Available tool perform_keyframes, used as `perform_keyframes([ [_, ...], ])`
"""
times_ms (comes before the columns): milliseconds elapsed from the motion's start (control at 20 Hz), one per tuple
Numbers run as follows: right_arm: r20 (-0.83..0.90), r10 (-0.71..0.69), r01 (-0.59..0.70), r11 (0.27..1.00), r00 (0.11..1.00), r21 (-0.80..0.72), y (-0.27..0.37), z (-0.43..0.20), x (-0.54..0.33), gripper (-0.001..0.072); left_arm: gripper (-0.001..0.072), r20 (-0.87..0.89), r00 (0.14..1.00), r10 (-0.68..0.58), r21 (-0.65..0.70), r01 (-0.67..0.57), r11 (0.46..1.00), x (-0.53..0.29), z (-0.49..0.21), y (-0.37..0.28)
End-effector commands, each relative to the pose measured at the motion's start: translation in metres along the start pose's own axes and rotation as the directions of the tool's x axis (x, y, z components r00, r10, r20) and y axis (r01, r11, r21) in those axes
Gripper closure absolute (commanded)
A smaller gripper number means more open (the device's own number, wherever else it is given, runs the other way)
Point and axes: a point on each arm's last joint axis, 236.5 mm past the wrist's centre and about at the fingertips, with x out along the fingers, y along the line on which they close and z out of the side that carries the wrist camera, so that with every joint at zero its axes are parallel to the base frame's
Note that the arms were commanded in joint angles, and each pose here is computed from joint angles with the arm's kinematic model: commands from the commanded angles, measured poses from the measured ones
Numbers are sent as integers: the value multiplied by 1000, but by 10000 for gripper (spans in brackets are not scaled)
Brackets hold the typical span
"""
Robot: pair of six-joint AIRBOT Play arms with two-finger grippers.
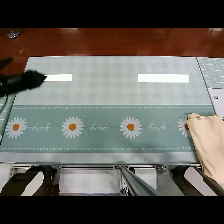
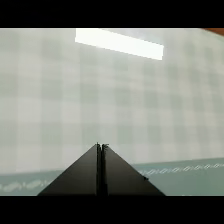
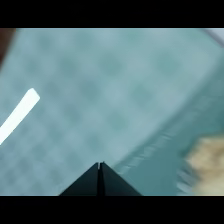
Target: Fold the shirts.
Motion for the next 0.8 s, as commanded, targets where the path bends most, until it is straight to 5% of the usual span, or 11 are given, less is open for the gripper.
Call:
perform_keyframes([
  [0, -133, 305, -333, 877, 943, -346, 162, -36, 73, 688, 686, -43, 993, -113, 112, 118, 987, 12, 57, -63],
  [150, -247, -44, -124, 774, 968, -622, 135, -114, 161, 688, 686, -179, 984, -13, 140, 39, 989, 56, 23, -57],
  [350, -304, -441, 134, 724, 844, -677, 40, -152, 207, 687, 685, -440, 879, 182, 58, -174, 983, 105, -77, 21],
  [750, -299, -479, 194, 738, 826, -647, 28, -151, 212, 688, 684, -426, 878, 217, 55, -215, 975, 118, -82, 38],
])
